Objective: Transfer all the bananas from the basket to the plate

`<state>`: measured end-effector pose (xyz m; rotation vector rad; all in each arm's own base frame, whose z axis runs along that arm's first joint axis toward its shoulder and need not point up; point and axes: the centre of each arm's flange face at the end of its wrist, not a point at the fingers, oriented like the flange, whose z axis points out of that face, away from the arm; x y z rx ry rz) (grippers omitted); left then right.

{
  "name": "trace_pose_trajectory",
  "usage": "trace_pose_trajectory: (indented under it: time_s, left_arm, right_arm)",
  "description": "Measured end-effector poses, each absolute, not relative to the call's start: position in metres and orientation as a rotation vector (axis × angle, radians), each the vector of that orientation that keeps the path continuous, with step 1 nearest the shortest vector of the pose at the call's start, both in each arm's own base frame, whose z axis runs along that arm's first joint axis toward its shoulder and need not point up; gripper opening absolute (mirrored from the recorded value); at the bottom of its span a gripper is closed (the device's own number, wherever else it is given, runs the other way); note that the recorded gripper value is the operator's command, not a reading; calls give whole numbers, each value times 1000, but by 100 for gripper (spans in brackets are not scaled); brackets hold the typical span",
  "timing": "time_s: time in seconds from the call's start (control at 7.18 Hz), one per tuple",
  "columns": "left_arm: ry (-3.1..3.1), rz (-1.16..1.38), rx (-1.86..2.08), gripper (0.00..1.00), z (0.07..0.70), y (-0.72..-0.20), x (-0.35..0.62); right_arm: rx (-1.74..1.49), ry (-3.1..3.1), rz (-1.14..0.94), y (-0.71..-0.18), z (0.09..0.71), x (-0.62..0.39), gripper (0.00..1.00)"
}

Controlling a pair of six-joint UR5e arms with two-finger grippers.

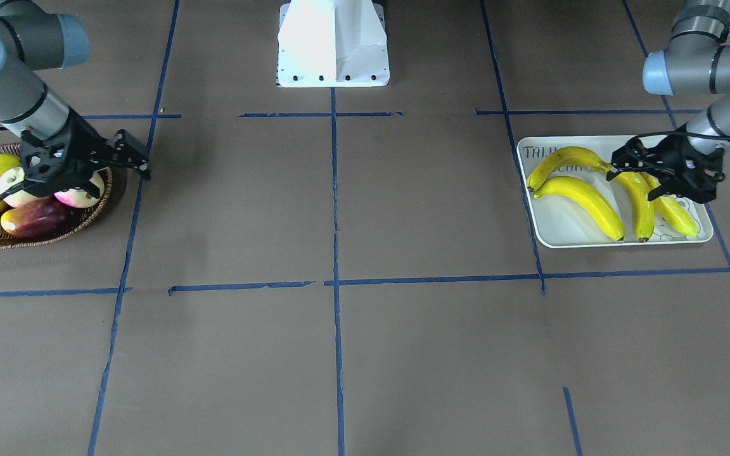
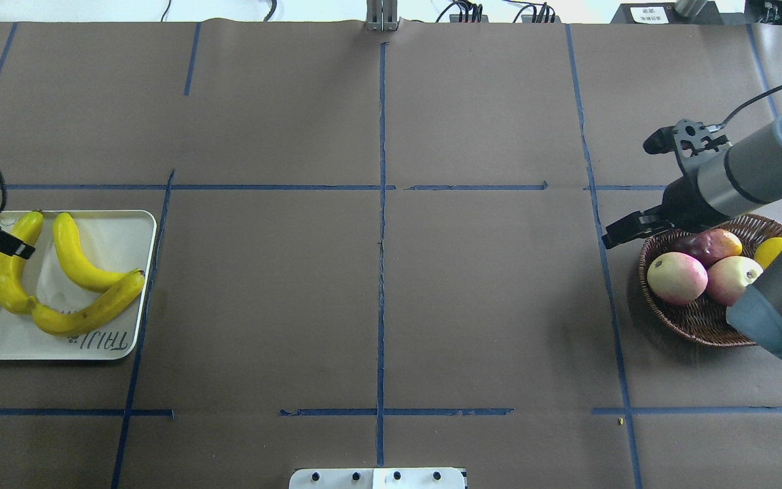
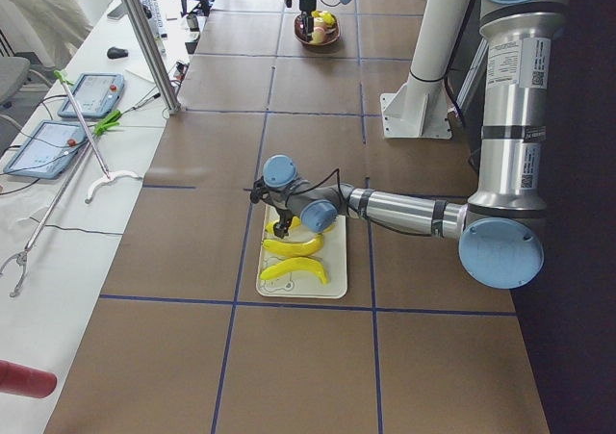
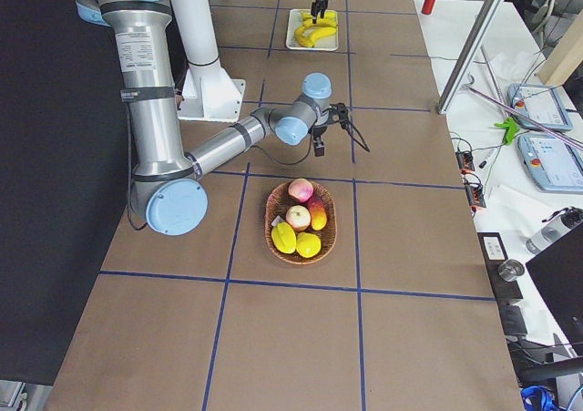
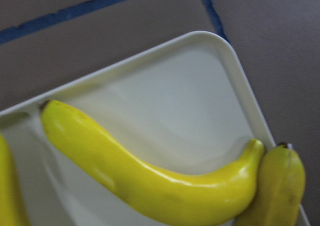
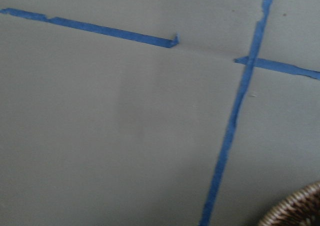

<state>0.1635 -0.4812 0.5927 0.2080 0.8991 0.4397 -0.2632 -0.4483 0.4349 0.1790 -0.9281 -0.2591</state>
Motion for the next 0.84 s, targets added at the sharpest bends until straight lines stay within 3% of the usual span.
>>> trace_pose_trajectory:
  time_s: [0.42,0.84]
  left_arm:
    - [805,379,149,99,632,-498,31]
    - [807,253,65,100,645,-486,-23]
  right_arm:
    - [202,-795,-415,-460,501,-167,100]
    - [148,-715,-511,-458,562,-73,100]
